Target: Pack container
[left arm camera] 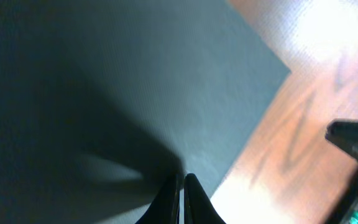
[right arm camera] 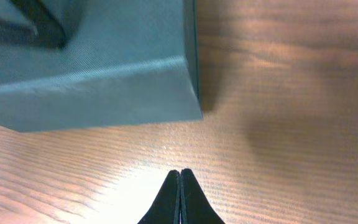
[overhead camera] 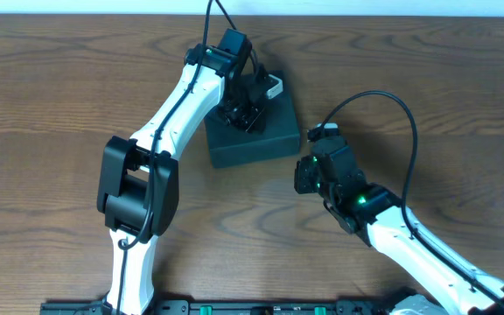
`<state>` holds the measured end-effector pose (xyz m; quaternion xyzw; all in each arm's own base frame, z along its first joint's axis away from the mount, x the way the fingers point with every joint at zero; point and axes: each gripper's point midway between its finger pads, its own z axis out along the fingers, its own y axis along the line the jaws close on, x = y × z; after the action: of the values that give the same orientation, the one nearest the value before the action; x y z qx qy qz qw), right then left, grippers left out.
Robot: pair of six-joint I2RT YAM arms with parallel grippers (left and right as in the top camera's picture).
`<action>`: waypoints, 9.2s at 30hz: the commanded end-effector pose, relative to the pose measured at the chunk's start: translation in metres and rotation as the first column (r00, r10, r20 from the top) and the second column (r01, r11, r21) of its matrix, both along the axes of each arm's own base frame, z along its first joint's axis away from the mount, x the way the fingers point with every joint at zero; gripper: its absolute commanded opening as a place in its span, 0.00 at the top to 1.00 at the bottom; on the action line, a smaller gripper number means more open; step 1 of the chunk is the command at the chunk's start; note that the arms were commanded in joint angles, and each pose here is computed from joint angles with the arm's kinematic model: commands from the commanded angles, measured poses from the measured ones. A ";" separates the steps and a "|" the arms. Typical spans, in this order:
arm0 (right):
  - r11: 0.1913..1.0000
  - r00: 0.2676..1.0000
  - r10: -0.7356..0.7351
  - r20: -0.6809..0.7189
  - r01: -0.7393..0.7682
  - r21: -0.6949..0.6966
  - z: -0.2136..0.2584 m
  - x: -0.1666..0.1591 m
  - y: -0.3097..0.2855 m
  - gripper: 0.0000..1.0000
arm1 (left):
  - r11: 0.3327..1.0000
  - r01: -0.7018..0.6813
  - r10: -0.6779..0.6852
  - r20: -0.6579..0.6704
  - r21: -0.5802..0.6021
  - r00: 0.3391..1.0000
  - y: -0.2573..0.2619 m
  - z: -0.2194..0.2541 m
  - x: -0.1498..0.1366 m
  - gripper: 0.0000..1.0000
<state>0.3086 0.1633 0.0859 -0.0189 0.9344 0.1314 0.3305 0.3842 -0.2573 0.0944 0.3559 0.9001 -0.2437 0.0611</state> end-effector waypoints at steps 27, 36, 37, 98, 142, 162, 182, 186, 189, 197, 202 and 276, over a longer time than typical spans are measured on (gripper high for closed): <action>0.985 0.997 -0.062 0.049 0.053 0.166 -0.062 0.035 0.027 0.98 | 0.996 0.009 -0.008 -0.010 0.088 1.000 -0.006 -0.028 -0.011 0.94; 0.968 0.990 -0.117 0.077 0.096 0.234 -0.084 0.053 0.035 0.98 | 0.996 0.010 -0.008 -0.018 0.091 1.000 -0.005 -0.029 -0.013 0.94; 0.968 0.990 -0.115 0.077 0.094 0.234 -0.084 0.053 0.035 0.98 | 0.996 0.011 -0.009 -0.020 0.092 1.000 -0.005 -0.029 -0.013 0.94; 0.951 0.992 0.056 -0.112 -0.018 0.308 -0.016 0.091 -0.037 0.99 | 0.745 -0.667 0.637 -0.304 0.006 0.708 0.112 -0.052 0.058 0.94; 0.927 0.989 0.105 -0.108 -0.058 0.370 0.129 -0.220 -0.064 0.01 | 0.698 -0.710 0.715 0.029 -0.094 0.699 0.126 0.101 -0.273 0.05; 0.927 0.989 0.105 -0.108 -0.058 0.370 0.129 -0.220 -0.064 0.01 | 0.693 -0.698 0.657 0.558 -0.182 0.507 0.200 0.128 -0.203 0.05; 0.927 0.989 0.105 -0.108 -0.058 0.370 0.129 -0.220 -0.064 0.01 | 0.591 -0.727 0.731 0.614 -0.350 0.298 0.246 0.024 -0.187 0.05; 0.927 0.989 0.105 -0.108 -0.058 0.370 0.129 -0.220 -0.064 0.01 | 0.591 -0.722 0.731 0.616 -0.359 0.291 0.246 0.018 -0.188 0.05; 0.927 0.988 0.105 -0.109 -0.058 0.370 0.129 -0.220 -0.064 0.01 | 0.589 -0.726 0.733 0.612 -0.355 0.295 0.245 0.013 -0.188 0.05; 0.927 0.989 0.105 -0.108 -0.058 0.370 0.129 -0.220 -0.064 0.01 | 0.512 -0.797 0.827 0.434 -0.319 0.358 0.235 -0.032 -0.202 0.05; 0.927 0.989 0.105 -0.108 -0.058 0.370 0.129 -0.220 -0.064 0.01 | 0.514 -0.793 0.832 0.415 -0.329 0.367 0.231 -0.032 -0.203 0.05; 0.998 0.979 -0.039 0.202 0.048 -0.043 -0.018 -0.135 -0.122 0.01 | 0.514 -0.793 0.832 0.415 -0.329 0.367 0.231 -0.032 -0.203 0.05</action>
<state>0.1733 0.0419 0.0697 -0.0231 0.8995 0.1009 0.4245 0.1836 -0.0266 0.0697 -0.0829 0.8890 -0.1070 0.4375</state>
